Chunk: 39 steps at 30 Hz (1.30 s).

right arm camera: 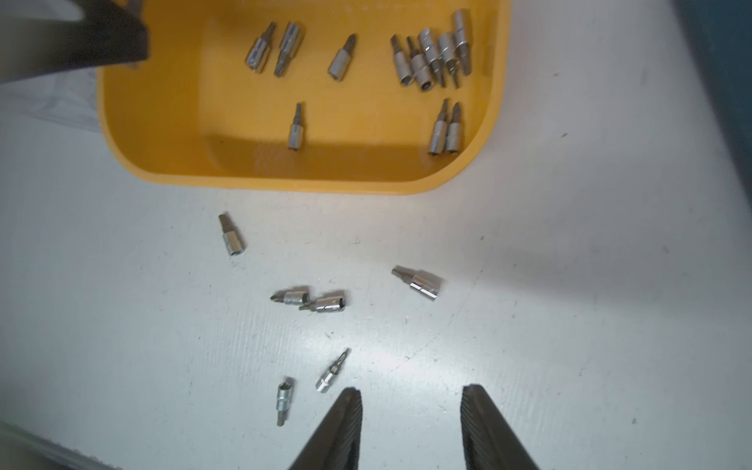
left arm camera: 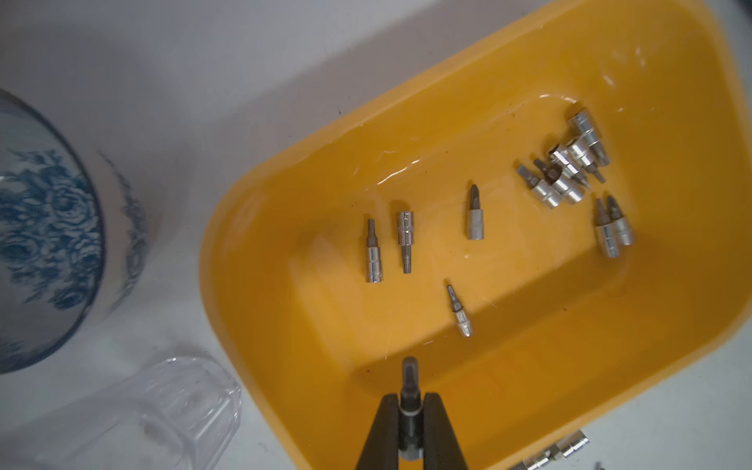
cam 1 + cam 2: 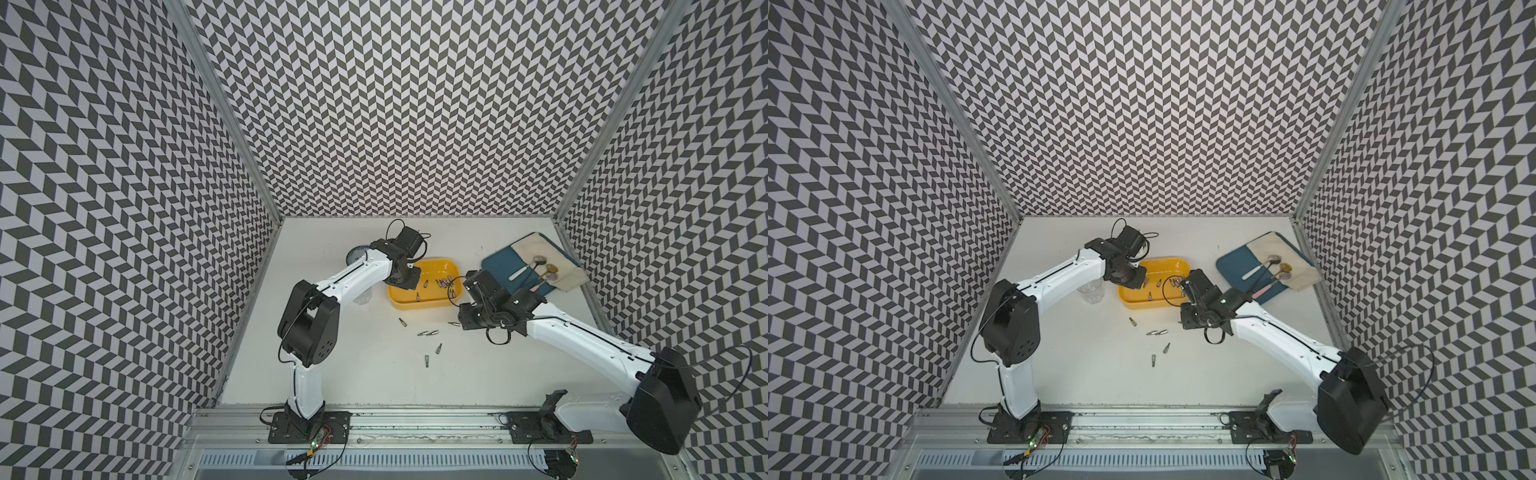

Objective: Put the bit on the desktop into the storage box
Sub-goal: Place the screwdriver bit in the storage box.

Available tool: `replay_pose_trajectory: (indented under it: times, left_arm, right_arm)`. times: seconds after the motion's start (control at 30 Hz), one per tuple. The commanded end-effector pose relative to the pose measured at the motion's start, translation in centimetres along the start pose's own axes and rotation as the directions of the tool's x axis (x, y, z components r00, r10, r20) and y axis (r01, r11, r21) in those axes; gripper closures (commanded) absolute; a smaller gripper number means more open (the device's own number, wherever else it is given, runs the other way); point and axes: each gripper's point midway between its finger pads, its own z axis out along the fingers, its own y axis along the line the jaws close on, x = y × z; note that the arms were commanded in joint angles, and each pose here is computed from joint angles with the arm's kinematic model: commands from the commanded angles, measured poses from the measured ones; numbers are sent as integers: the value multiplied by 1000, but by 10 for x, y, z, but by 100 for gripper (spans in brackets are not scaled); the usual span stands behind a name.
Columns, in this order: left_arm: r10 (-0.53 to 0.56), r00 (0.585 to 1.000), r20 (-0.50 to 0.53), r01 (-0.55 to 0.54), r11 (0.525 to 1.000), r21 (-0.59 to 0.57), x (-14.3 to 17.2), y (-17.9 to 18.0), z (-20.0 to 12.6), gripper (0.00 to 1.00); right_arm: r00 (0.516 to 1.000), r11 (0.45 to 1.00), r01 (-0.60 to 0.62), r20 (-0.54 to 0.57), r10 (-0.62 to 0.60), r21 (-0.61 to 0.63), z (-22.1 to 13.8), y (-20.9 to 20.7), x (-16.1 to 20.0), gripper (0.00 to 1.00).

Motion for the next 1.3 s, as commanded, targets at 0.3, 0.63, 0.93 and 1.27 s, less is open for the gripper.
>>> replay_pose_trajectory:
  times: [0.3,0.63,0.93,1.27]
  left_arm:
    - [36,998,58,-39,997,64,-36,-16,27,100]
    - [41,999,19,-43,995,87,-40,-24,58,100]
    - [47,999,-2,-47,995,91,-35,-27,76,100]
    - [58,998,4,-58,993,103,-33,-34,78,100]
  right_arm:
    - [999,995,-3,-41,-1,-98,18,49,36,57]
    - [996,995,15,-84,-23,-94,31,51,54,58]
    - [988,995,41,-148,-54,-91,45,58,72,60]
    - [984,996,54,-167,-66,-72,63,63,78,62]
